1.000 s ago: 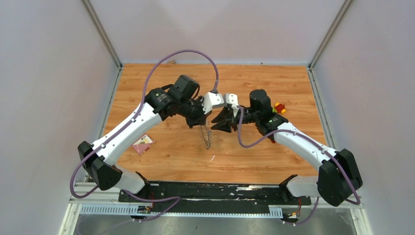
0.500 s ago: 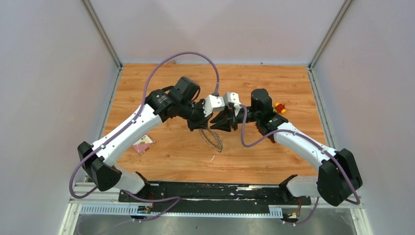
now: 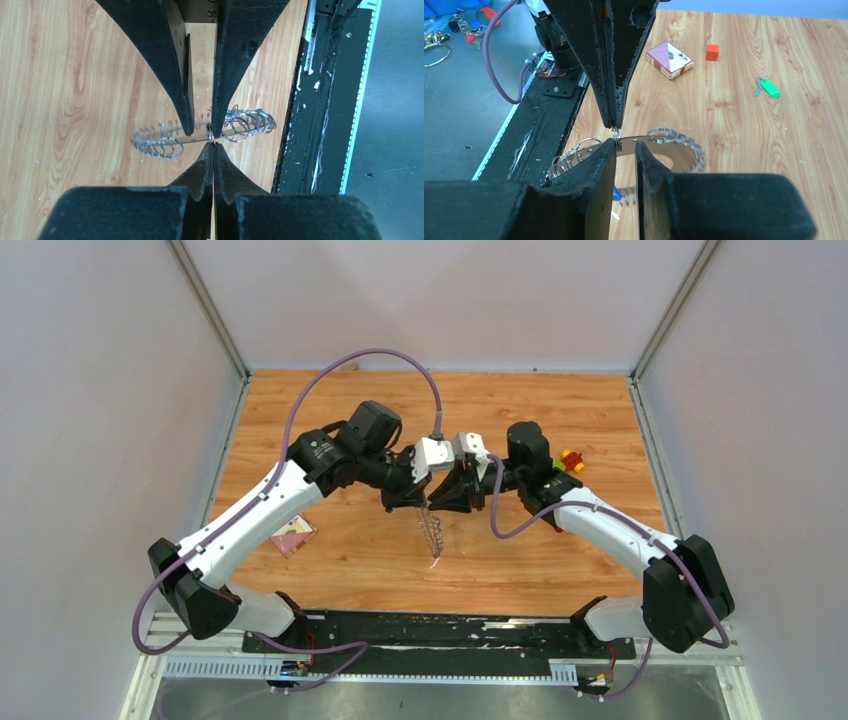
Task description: Put the keys on the keyring
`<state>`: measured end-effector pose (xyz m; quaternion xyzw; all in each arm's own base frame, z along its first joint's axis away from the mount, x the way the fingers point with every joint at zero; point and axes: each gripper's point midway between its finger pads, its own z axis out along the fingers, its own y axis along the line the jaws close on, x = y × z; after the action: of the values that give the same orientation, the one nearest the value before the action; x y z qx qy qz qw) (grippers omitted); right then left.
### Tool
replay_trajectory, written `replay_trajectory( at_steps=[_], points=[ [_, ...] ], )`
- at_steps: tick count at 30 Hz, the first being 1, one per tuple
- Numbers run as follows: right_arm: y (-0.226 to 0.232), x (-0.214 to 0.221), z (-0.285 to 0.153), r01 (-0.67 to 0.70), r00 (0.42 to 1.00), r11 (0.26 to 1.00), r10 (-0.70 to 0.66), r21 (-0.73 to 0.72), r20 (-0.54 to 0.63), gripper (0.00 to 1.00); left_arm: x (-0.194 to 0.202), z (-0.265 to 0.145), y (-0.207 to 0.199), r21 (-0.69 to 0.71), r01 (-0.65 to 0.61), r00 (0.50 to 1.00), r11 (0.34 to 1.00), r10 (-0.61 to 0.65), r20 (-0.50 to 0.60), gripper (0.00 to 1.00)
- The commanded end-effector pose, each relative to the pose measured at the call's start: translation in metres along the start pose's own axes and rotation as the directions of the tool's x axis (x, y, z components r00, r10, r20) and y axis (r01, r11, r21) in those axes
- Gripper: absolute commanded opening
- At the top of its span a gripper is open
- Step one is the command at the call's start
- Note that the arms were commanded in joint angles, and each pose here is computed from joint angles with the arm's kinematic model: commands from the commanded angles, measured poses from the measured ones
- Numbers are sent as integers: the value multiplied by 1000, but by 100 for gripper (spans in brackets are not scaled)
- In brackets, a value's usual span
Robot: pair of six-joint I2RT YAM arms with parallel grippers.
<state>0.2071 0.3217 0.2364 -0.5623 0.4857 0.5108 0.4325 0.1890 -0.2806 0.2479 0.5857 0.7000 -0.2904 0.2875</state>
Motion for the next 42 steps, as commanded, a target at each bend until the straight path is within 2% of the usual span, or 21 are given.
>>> replay_trajectory(
  at_steps=[1, 9, 11, 16, 22, 23, 27, 30, 35, 42],
  points=[
    [9, -9, 3, 42, 999, 998, -41, -52, 22, 20, -19, -8, -8, 9, -66, 994, 998, 65, 91, 0],
    [12, -13, 2, 54, 998, 997, -53, -58, 29, 20, -18, -7, -7, 4, -66, 994, 998, 65, 90, 0],
    [12, -13, 2, 56, 998, 997, -54, -58, 30, 16, -17, -6, -7, 5, -64, 994, 998, 64, 89, 0],
    [13, -13, 3, 51, 998, 997, -50, -65, 30, 0, -17, -5, -6, 3, -64, 994, 998, 64, 92, 0],
    [12, -23, -1, 72, 997, 997, -71, -36, 33, 0, -21, -12, 4, -75, -104, 987, 992, 112, 119, 0],
    [12, -26, -2, 78, 996, 996, -77, -30, 34, 0, -24, -15, 8, -104, -113, 983, 988, 127, 134, 2],
    [11, -35, -7, 85, 996, 996, -85, -10, 42, 0, -38, -38, 20, -192, -140, 955, 971, 184, 234, 33],
    [8, -42, -10, 72, 996, 997, -73, 14, 54, 0, -40, -56, 28, -241, -156, 931, 958, 224, 287, 43],
    [6, -55, -13, 51, 995, 998, -55, 48, 83, 0, -37, -64, 29, -267, -199, 875, 943, 293, 385, 47],
    [3, -64, -15, 18, 994, 996, -27, 83, 105, 0, -37, -40, 16, -156, -248, 818, 956, 293, 495, 47]
  ],
)
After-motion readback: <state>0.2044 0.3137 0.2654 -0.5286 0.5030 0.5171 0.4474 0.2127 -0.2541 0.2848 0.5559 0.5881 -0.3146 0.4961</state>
